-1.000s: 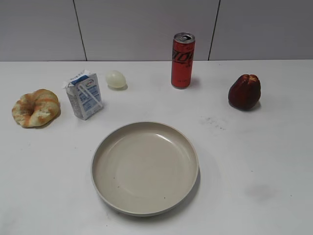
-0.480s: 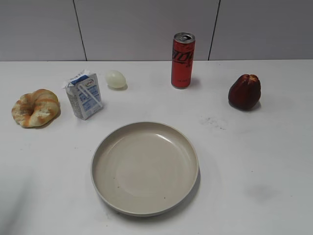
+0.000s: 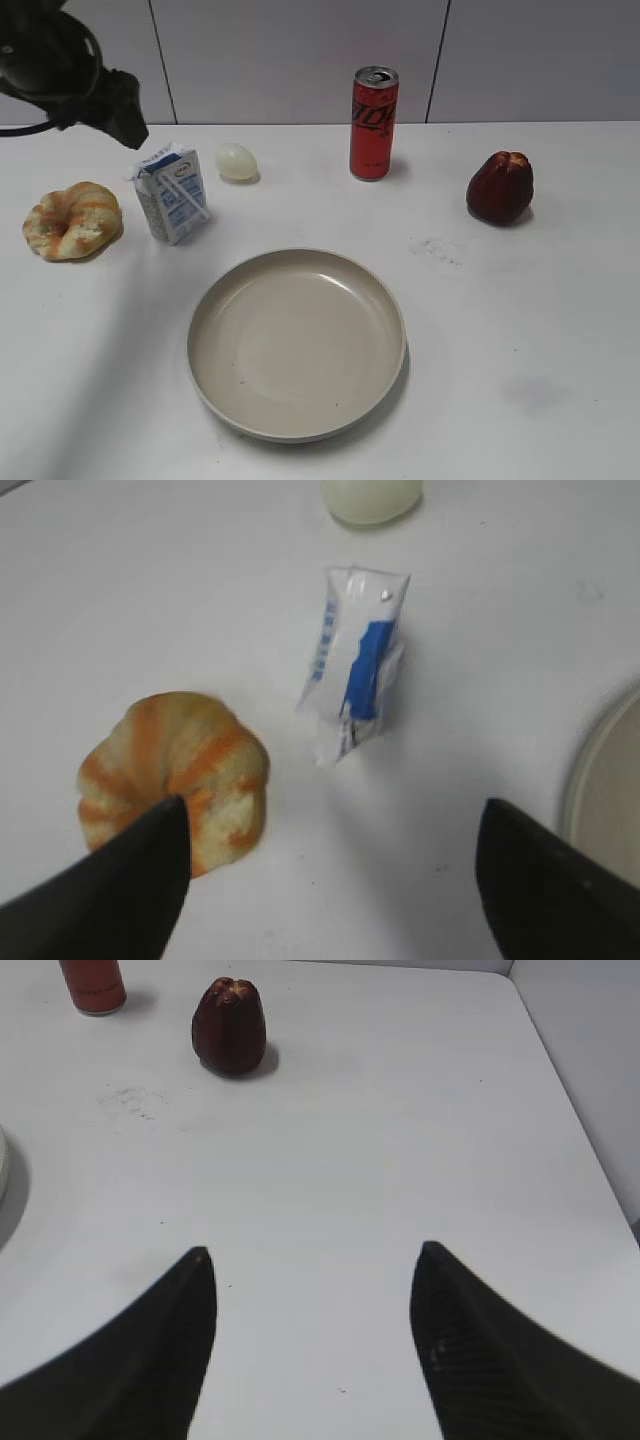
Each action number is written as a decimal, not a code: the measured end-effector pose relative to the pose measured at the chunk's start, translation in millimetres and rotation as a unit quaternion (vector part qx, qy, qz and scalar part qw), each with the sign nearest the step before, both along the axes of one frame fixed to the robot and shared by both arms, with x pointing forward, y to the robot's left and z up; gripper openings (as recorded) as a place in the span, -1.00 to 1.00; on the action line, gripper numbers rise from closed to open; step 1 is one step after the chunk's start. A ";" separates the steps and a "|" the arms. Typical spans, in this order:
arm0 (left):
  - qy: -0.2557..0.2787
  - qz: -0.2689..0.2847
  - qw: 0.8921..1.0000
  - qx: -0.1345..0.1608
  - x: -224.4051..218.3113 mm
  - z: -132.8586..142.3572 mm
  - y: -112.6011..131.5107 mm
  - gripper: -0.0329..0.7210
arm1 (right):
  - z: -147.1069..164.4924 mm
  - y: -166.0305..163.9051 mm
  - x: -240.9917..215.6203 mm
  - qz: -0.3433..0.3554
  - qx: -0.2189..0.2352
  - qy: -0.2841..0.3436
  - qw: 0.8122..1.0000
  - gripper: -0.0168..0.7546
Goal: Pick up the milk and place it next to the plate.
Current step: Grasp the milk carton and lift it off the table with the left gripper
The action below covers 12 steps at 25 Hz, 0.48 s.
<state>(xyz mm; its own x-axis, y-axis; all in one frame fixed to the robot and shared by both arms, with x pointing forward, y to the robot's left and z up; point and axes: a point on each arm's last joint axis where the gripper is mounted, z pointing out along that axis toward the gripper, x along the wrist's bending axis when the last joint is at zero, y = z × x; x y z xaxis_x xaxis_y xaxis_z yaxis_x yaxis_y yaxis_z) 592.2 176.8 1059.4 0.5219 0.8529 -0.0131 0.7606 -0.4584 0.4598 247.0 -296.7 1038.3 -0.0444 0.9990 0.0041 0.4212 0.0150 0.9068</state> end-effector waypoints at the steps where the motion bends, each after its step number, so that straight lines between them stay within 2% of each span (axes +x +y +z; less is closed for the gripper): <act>1: 0.018 -0.007 1.000 0.002 12.4 -2.0 -5.2 0.89 | 0.0 0.0 0.0 0.000 0.000 0.000 1.000 0.25; 5: 0.068 -0.027 0.997 0.003 49.1 -19.8 -20.9 0.89 | 0.0 0.0 0.0 0.000 0.000 0.000 1.000 0.25; 12: 0.074 -0.048 0.996 0.010 73.9 -55.6 -29.3 0.89 | 0.0 0.0 0.0 0.000 0.000 0.000 1.000 0.25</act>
